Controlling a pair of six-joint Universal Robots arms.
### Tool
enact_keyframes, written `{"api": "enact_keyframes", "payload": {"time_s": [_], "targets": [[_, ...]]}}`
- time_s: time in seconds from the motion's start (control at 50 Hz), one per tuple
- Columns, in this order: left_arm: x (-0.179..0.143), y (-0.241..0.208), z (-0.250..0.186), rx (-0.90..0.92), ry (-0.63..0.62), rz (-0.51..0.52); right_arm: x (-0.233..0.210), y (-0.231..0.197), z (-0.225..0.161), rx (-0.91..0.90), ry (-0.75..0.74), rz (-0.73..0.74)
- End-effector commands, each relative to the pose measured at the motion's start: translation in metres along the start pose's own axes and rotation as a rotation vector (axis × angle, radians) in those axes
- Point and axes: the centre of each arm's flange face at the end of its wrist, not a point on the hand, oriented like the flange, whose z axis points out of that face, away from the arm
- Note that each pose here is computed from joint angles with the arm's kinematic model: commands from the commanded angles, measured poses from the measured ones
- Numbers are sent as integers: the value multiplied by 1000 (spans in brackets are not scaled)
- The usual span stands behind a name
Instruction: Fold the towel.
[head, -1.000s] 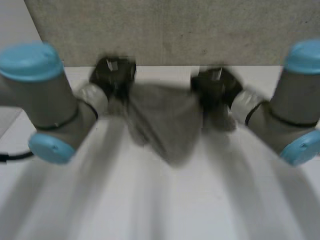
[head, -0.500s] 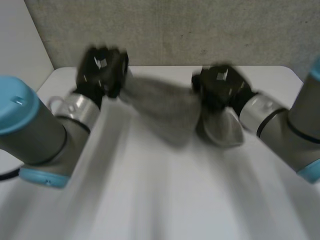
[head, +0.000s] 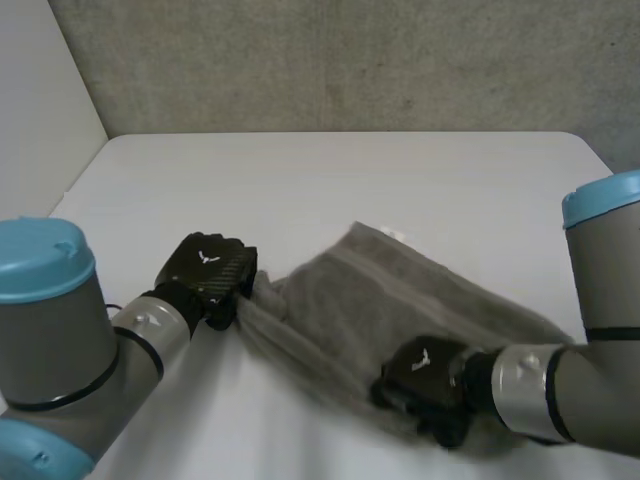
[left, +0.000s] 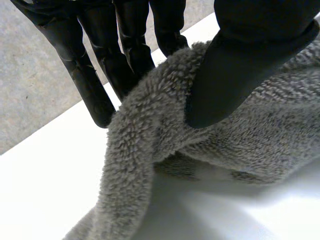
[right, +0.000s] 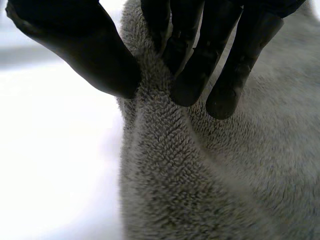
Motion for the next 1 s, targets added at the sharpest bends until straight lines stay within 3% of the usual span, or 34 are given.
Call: {"api": "enact_keyframes", "payload": {"time_s": [0.02,0.24,0.52,0.68,1.0], "targets": [[1,5,-5,-14,0,38,-8,-13,-12,71,-62,-32],[-8,10,-4,-40,-21,36,57,-61,-6,371,167,162],[-50,-16,-12,24,-155,44,118,-71,61,403,263,273],[-68,-14,-2,16,-189,35,111,-73,108,409,213,244],[-58,48,52,-205,20,-37,85,-70,157,372,128,220]]}}
